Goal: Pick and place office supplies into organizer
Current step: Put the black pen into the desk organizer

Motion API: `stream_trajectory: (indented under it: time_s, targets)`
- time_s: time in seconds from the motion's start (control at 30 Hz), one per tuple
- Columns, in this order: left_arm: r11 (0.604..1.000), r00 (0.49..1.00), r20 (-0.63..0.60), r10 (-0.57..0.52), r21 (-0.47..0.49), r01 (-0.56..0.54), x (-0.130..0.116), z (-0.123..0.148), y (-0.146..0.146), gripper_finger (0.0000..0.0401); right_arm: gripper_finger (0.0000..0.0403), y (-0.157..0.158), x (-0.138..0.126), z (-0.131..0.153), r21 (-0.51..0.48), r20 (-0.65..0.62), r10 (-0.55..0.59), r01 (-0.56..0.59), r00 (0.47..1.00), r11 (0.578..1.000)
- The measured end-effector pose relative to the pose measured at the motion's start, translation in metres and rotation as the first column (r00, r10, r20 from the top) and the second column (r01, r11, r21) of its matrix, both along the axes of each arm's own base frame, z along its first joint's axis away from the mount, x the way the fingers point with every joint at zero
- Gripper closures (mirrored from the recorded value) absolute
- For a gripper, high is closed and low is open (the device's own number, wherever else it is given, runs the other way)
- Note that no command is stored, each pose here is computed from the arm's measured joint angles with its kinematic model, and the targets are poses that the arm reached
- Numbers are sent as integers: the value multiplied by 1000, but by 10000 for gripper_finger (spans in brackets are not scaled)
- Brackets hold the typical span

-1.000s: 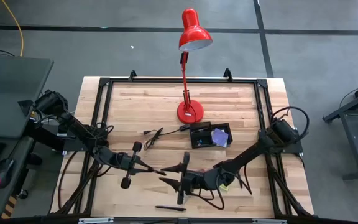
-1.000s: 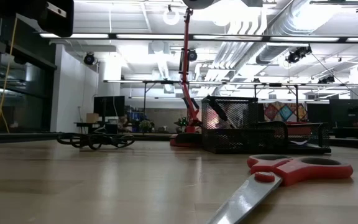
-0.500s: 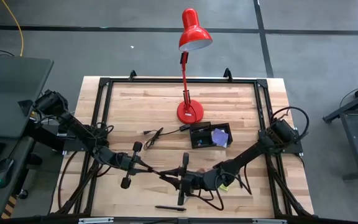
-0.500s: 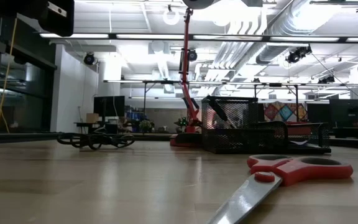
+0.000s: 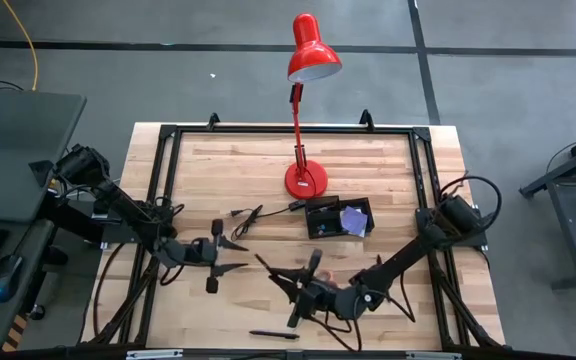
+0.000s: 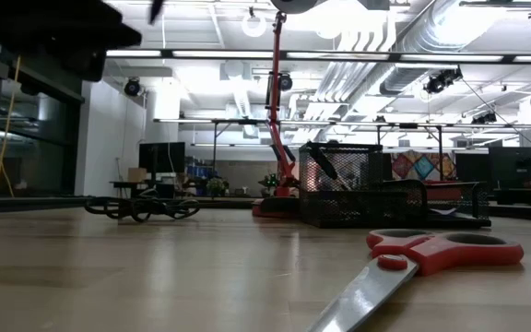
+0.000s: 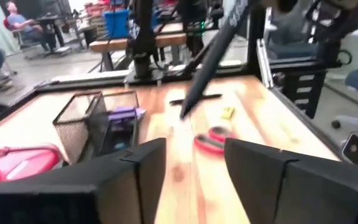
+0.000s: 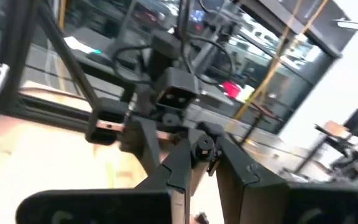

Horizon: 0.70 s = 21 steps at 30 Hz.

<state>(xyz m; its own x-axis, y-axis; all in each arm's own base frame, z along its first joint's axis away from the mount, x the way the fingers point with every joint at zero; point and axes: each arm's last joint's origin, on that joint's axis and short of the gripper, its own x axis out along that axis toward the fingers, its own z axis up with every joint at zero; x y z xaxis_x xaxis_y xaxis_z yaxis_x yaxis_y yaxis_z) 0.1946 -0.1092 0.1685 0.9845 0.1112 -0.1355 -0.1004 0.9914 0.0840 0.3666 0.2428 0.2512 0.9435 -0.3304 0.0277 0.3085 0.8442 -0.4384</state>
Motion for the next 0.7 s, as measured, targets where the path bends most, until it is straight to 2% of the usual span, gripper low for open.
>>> stream_trajectory:
  time_s: [0.13, 0.2, 0.33, 0.47, 0.6, 0.7]
  targets:
    - [1000, 1000, -6, 26, -6, -26, 0, -1, 1, 215, 375, 5, -6, 0, -13, -11, -87, 87, 996, 996]
    - [1000, 1000, -5, 29, -9, -29, 0, -1, 1, 207, 375, 6, -10, 0, -34, -22, -173, 172, 985, 984]
    - [999, 1000, -3, 31, -20, -31, 0, -1, 1, 200, 375, 3, -14, -1, -94, -53, -362, 357, 931, 930]
    - [999, 1000, -3, 31, -24, -31, 0, -1, 1, 199, 375, -6, -11, -1, -122, -66, -442, 433, 895, 893]
    - [999, 999, -1, 34, -41, -34, 0, -1, 1, 199, 375, -25, -2, -1, -163, -85, -574, 557, 814, 814]
    - [998, 999, -1, 34, -45, -34, 0, -1, 1, 199, 375, -38, 5, -1, -168, -87, -614, 596, 784, 785]
